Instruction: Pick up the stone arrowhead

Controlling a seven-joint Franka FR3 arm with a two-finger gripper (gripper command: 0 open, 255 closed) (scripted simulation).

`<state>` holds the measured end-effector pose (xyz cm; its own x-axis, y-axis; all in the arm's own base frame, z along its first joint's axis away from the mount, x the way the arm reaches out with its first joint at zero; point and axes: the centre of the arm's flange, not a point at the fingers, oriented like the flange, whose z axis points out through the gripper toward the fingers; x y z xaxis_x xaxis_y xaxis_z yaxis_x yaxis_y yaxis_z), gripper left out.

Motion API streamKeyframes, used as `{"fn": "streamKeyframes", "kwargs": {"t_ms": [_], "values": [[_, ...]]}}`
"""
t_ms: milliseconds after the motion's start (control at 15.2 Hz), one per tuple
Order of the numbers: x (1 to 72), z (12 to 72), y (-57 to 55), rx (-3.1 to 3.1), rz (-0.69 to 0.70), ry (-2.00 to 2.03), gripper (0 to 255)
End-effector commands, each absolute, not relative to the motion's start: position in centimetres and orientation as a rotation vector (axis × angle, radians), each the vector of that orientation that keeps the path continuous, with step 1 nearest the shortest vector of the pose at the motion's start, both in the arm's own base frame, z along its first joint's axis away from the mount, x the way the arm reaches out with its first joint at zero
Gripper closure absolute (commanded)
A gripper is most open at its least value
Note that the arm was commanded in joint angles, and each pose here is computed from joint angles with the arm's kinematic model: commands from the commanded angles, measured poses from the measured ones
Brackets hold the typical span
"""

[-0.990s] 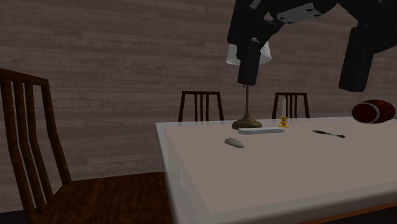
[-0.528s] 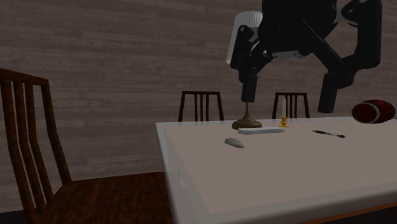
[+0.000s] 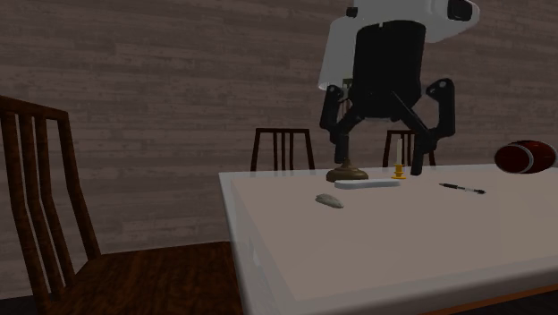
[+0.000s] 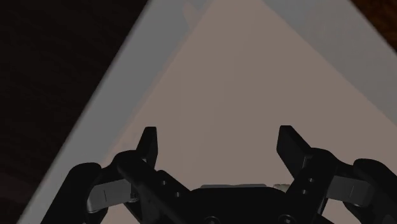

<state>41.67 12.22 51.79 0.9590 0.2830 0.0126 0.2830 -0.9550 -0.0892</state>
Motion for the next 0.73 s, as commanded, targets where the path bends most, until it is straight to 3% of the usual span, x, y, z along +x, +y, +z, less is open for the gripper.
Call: {"fn": "streamKeyframes", "kwargs": {"t_ms": [0,660], "values": [[43.5,50.9,14.1,-3.011,-0.022,-0.521,0],[49.4,47.9,25.0,-2.937,-0.125,-0.922,0]]}}
